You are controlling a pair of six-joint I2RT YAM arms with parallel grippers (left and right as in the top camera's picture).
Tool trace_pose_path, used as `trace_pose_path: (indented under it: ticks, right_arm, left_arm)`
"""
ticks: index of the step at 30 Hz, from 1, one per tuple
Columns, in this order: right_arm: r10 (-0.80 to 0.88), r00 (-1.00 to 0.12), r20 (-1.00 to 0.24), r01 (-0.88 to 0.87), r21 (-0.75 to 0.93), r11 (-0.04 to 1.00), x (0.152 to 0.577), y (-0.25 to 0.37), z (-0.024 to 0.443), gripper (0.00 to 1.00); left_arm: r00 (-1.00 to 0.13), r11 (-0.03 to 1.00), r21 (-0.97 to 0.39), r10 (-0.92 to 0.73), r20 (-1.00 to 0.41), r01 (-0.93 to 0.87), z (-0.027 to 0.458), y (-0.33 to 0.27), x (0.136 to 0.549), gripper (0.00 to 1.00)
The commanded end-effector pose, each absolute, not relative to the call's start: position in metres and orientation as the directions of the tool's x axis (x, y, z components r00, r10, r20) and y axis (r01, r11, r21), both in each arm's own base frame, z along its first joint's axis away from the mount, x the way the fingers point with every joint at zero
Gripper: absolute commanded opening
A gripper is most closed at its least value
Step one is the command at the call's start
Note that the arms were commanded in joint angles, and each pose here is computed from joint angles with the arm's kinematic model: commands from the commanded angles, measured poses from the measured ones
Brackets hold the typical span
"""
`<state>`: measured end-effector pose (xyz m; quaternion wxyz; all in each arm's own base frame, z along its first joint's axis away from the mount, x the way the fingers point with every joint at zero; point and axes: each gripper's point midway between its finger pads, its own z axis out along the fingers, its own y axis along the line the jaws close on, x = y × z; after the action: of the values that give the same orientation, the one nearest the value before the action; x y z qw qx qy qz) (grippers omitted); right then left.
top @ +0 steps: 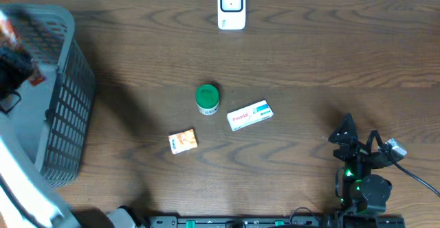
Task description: Scan the item barcode
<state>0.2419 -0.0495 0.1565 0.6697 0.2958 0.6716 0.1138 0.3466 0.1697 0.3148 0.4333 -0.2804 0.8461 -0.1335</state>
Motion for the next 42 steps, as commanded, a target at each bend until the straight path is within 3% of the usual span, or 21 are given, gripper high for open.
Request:
trace_pose_path:
  ticks: [1, 5, 9, 14, 18, 21, 24, 31, 42]
  right_arm:
    - [0.543, 0.074, -0.837, 0.254, 0.542, 0.801, 0.241, -0.052, 0.156, 0.99]
    - [0.543, 0.074, -0.837, 0.254, 0.542, 0.801, 0.241, -0.052, 0.156, 0.99]
    - [0.543, 0.074, -0.837, 0.254, 0.542, 0.801, 0.241, -0.052, 0.156, 0.99]
    - [0.543, 0.074, -0.837, 0.254, 0.542, 0.801, 0.241, -0.052, 0.156, 0.99]
    - [0.543, 0.074, -0.837, 0.254, 0.542, 0.801, 0.241, -0.052, 0.156, 0.99]
    - [0.543, 0.074, -0.837, 0.254, 0.542, 0.801, 0.241, -0.052, 0.156, 0.99]
    - [0.543, 0.074, -0.837, 0.254, 0.542, 0.801, 0.241, -0.052, 0.156, 0.99]
    - [0.543, 0.074, -0.837, 0.254, 0.542, 0.801, 0.241, -0.052, 0.156, 0.99]
    - [0.543, 0.074, -0.837, 0.254, 0.542, 0.801, 0.241, -0.052, 0.156, 0.99]
  left_arm:
    - [-0.519, 0.781, -0.623, -0.553, -0.651, -0.051, 0.368, 0.079, 0.334, 0.07]
    - [-0.636, 0.777, -0.619, -0.422, -0.646, 0.113, 0.376, -0.005, 0.302, 0.07]
    - [-0.746, 0.732, -0.582, -0.154, -0.648, 0.355, 0.367, -0.092, 0.263, 0.08]
    - [-0.777, 0.631, -0.553, 0.131, -0.616, 0.544, 0.334, -0.164, 0.233, 0.08]
    - [-0.799, 0.587, -0.567, 0.265, -0.539, 0.577, 0.291, -0.198, 0.225, 0.07]
    - [-0.833, 0.537, -0.638, 0.328, -0.445, 0.552, 0.256, -0.223, 0.221, 0.07]
    - [-0.854, 0.409, -0.762, 0.372, -0.363, 0.502, 0.236, -0.249, 0.213, 0.07]
    - [-0.889, 0.205, -0.949, 0.440, -0.129, 0.240, 0.205, -0.287, 0.206, 0.08]
    - [-0.880, 0.206, -0.976, 0.473, 0.035, 0.071, 0.160, -0.304, 0.209, 0.08]
